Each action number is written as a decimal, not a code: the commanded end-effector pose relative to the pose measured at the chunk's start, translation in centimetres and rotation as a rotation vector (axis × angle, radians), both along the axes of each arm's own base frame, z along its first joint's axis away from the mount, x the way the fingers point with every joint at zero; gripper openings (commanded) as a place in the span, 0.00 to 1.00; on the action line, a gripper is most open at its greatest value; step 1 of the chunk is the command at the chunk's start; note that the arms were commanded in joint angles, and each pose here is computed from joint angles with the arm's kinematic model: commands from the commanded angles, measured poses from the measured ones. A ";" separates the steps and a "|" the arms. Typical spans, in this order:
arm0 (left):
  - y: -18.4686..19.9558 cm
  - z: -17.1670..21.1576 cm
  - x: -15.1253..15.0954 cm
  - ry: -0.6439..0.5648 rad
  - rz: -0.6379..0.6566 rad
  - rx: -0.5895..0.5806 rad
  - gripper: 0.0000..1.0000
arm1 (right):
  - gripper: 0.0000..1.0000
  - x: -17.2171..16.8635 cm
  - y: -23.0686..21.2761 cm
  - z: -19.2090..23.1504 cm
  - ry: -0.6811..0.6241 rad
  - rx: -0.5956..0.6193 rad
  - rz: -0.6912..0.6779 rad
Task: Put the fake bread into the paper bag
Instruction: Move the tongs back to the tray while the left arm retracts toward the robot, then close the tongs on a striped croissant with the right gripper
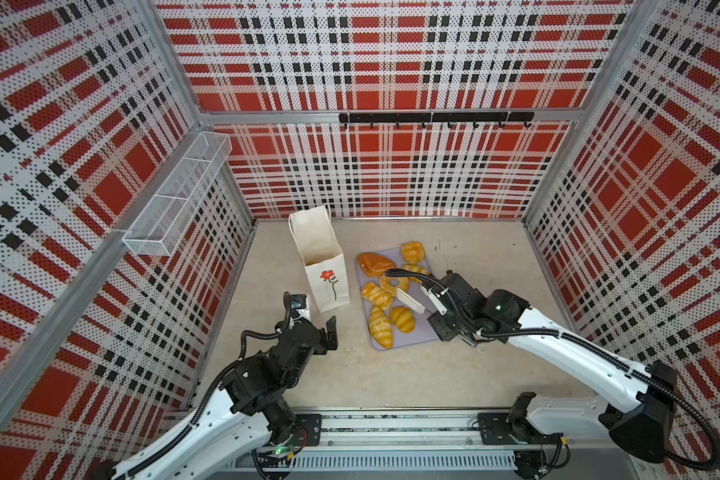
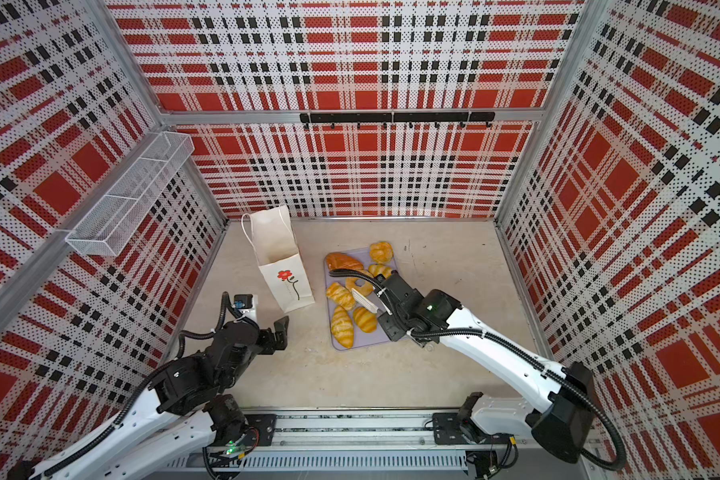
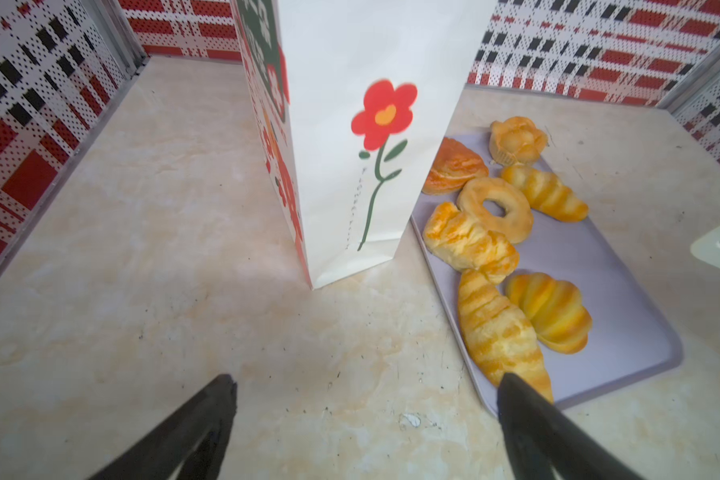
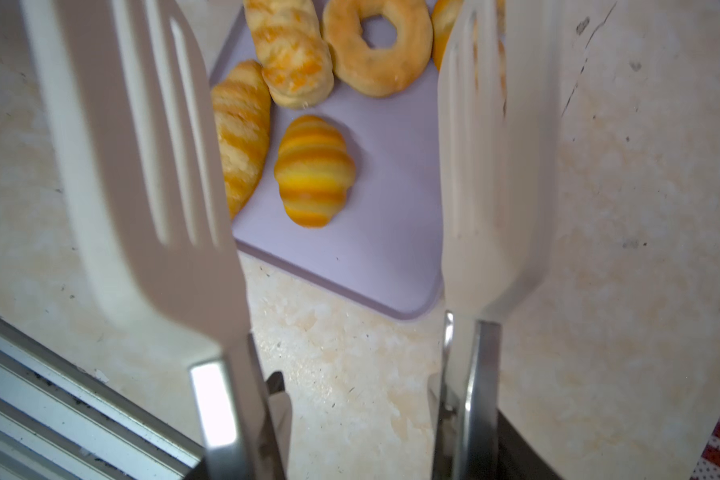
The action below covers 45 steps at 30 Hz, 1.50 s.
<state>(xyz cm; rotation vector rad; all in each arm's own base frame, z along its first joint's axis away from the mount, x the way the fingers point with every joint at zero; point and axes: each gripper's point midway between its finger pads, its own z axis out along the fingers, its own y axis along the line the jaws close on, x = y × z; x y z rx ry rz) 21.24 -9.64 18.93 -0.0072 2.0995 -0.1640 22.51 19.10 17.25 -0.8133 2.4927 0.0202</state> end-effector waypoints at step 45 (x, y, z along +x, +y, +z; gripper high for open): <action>-10.3 -9.7 -5.4 0.151 -0.199 0.045 1.00 | 0.70 -0.3 2.6 -10.9 0.241 -0.217 -0.104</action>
